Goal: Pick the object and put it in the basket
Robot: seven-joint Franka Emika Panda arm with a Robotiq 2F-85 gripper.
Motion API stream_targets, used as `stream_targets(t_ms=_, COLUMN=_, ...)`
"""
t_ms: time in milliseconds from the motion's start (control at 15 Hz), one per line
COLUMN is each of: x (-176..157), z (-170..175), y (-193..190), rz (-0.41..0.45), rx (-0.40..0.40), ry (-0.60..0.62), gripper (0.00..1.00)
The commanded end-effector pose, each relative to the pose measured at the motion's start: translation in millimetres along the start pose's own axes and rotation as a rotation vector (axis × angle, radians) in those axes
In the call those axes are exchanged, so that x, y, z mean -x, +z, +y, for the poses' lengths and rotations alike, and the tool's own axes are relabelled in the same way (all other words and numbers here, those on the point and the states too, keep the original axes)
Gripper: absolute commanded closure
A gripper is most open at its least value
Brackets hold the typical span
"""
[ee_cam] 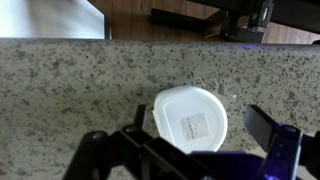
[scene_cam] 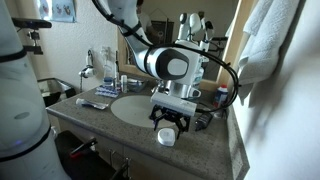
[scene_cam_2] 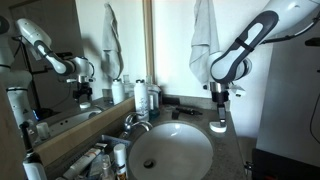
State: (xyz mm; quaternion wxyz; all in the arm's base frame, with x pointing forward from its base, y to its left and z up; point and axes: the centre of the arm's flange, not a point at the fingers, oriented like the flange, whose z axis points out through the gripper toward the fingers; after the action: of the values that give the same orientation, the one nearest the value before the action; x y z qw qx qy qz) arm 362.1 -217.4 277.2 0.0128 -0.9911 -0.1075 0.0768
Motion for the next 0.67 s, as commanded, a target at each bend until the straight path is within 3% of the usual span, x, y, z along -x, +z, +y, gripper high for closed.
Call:
stream_targets(t_ms=0, x=-12, z=-1, y=5, rz=-0.013, rx=0.015, ry=-0.038, gripper=0.0)
stream_targets(t_ms=600, x=-26, z=-5, y=21, rz=-0.009, rx=0.042, ry=-0.052, gripper=0.0)
